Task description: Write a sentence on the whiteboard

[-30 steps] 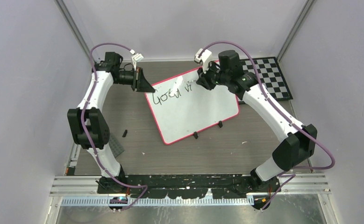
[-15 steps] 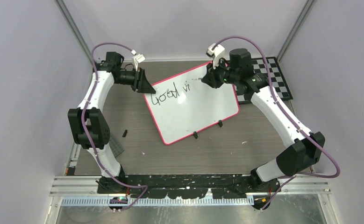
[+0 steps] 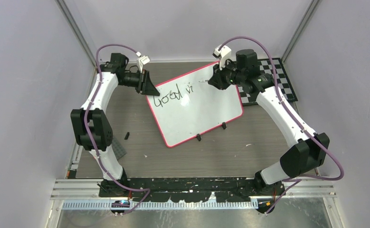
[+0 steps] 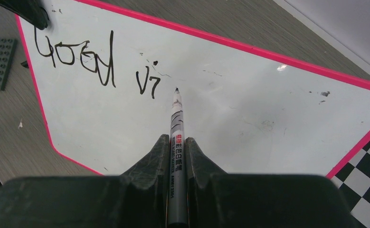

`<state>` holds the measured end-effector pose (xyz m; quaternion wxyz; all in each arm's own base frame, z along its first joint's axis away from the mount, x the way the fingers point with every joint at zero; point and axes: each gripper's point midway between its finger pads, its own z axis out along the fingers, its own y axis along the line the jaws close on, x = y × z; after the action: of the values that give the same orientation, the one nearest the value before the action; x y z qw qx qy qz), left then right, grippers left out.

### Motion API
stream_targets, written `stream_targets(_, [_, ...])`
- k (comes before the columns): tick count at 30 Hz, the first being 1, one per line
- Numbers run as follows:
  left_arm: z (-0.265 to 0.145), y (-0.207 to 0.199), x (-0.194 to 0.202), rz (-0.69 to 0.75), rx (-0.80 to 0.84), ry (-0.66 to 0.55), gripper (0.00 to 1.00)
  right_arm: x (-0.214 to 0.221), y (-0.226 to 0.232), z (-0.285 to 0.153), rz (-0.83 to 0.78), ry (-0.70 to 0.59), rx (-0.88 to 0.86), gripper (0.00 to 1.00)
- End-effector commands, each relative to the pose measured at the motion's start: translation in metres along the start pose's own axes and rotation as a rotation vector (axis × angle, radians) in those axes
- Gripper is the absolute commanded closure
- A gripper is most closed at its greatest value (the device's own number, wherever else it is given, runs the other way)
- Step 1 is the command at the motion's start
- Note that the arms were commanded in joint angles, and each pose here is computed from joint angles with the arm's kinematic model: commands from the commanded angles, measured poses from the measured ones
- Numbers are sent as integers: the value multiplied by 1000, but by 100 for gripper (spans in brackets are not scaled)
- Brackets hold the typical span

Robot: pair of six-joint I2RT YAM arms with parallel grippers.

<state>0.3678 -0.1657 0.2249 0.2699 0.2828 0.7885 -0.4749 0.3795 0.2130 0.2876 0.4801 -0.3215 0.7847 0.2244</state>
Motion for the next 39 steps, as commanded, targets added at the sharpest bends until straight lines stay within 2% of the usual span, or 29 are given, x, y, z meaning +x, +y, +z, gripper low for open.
stream_targets(1, [3, 0, -10, 40, 8, -17, 67, -10, 1, 3, -66, -26, -6, 100])
stream_targets(7, [5, 1, -10, 41, 9, -13, 77, -8, 3, 15, -117, -7, 3, 100])
stream_targets(16, [5, 2, -10, 50, 8, -7, 91, -22, 11, 21, -135, -44, -29, 100])
stream_targets(26, [5, 3, -10, 54, 8, -4, 98, -34, 11, 27, -144, -76, -28, 100])
stream_targets(39, [5, 4, -6, 48, 7, 5, 100, -10, 5, 29, -163, -13, -2, 100])
